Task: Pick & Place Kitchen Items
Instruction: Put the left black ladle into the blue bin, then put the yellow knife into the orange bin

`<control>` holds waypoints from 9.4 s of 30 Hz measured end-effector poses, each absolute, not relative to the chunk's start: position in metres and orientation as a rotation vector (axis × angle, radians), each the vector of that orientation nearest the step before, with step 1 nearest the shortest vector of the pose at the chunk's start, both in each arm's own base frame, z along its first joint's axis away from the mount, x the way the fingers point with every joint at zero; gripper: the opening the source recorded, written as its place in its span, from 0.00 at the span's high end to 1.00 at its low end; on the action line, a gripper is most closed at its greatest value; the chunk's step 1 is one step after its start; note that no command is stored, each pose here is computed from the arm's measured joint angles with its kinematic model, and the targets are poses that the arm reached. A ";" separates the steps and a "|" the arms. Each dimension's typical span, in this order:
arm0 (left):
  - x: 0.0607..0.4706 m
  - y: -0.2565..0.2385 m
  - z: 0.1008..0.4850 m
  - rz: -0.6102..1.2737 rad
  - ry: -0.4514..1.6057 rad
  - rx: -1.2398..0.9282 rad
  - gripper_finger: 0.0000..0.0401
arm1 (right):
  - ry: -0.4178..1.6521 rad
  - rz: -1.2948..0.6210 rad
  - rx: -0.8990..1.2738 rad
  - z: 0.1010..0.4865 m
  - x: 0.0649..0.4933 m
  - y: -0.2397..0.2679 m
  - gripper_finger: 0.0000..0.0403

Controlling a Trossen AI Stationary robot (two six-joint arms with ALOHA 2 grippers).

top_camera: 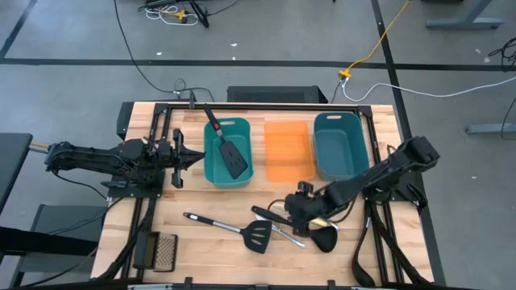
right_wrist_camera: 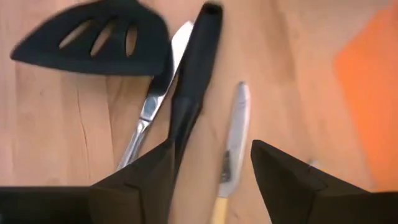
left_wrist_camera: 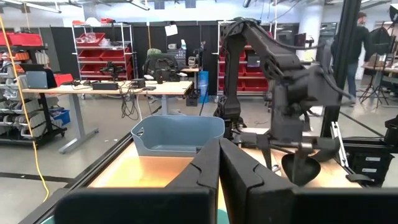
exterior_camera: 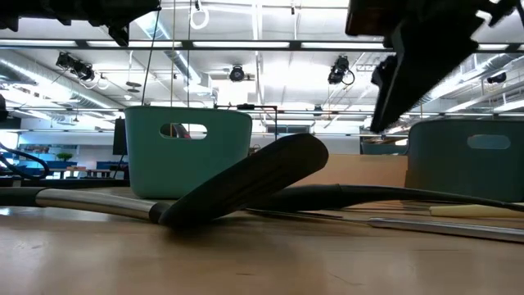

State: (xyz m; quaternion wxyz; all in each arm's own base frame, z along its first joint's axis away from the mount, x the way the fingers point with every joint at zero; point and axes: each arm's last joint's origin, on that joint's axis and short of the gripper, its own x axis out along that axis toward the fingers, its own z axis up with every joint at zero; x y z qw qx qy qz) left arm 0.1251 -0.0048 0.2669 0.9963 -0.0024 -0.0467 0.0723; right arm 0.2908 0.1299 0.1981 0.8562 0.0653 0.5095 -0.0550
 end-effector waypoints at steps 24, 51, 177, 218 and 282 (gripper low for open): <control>0.125 -0.005 0.267 0.148 -0.093 -0.005 0.97 | 1.083 -0.164 0.185 0.137 0.310 0.159 0.47; 0.125 -0.005 0.267 0.148 -0.092 -0.004 0.97 | 1.173 -0.151 0.174 0.135 0.306 0.154 0.81; 0.125 -0.004 0.267 0.178 -0.091 0.014 0.97 | -0.014 -0.545 0.092 0.244 0.144 -0.050 0.41; 0.125 -0.004 0.266 0.177 -0.087 0.014 0.97 | 1.245 0.036 0.177 0.206 0.229 0.091 0.52; 0.125 -0.004 0.266 0.177 -0.084 0.013 0.97 | 1.399 -0.054 0.075 0.137 0.238 0.136 0.80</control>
